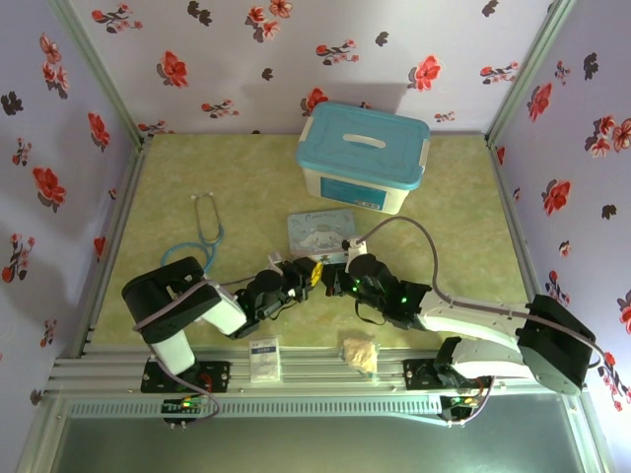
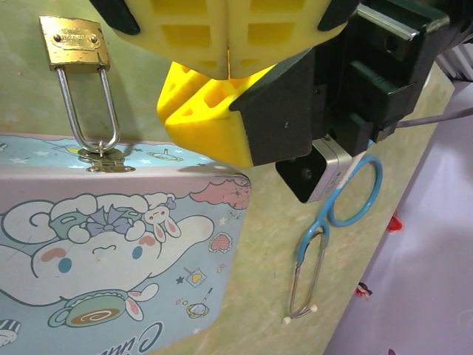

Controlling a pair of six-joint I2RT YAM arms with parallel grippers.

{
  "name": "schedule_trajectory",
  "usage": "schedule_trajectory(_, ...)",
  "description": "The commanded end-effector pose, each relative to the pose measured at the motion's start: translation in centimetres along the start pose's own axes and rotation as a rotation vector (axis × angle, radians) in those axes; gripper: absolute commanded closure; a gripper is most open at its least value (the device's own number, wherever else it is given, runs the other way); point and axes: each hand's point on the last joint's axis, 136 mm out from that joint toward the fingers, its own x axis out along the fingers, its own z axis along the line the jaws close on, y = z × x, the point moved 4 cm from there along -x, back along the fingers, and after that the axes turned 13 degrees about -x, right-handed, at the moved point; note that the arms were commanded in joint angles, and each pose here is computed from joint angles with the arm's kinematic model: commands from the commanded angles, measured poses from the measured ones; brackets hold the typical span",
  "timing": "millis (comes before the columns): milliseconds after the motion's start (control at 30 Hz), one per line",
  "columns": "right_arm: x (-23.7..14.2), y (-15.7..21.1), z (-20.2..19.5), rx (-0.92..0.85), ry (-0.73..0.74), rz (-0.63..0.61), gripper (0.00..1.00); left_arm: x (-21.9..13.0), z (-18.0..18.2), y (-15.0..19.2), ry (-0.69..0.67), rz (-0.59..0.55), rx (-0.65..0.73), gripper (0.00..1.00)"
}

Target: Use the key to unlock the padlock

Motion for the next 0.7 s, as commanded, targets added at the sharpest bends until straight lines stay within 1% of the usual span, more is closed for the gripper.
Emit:
schedule_trajectory(0,-0.3,0.1,-0.5,-0.025,0.031,-0.009,1.0,-0.2,-0.5,-0.2,0.02,0.008,0.028,0.88)
schedule_trajectory(133,-0.3,0.3,-0.6,-0.028,0.035,-0.004,1.0,-0.1,-0.7,0.1,0.021,0.027,0.025,0.87)
schedule_trajectory(167,-0.3,0.2,-0.7,-0.03,0.038,-0.008,1.0,0.0,-0.8,0.4,0.019,0.038,0.024,0.83)
schedule_trajectory(200,-0.4,0.1,-0.7,-0.031,0.042,-0.015,1.0,0.0,-0.7,0.4,0.015,0.044,0.016,0.7)
schedule_trajectory(233,-0.5,0.0,-0.7,-0.033,0.044,-0.023,1.0,0.1,-0.6,0.4,0.01,0.045,0.005,0.52)
schedule_trajectory(267,-0.6,-0.3,-0.7,-0.035,0.043,-0.036,1.0,0.0,-0.5,0.5,0.007,0.049,-0.006,0.42)
schedule_trajectory(367,-0.8,-0.8,-0.6,-0.041,0.034,-0.07,1.0,-0.1,-1.4,1.1,0.03,0.069,-0.013,0.22)
schedule_trajectory(400,-0.8,-1.1,-0.5,-0.042,0.03,-0.081,1.0,-0.2,-1.8,1.4,0.041,0.077,-0.012,0.16)
schedule_trajectory(467,-0.7,-1.4,-0.2,-0.042,0.012,-0.099,1.0,0.0,-2.4,1.9,0.058,0.094,-0.025,0.13)
schedule_trajectory(567,-0.2,-1.8,0.5,-0.038,-0.023,-0.118,1.0,0.3,-3.0,3.0,0.067,0.135,-0.045,0.14)
schedule_trajectory(667,0.4,-1.9,1.0,-0.04,-0.044,-0.112,1.0,0.5,-3.6,3.8,0.078,0.164,-0.06,0.16)
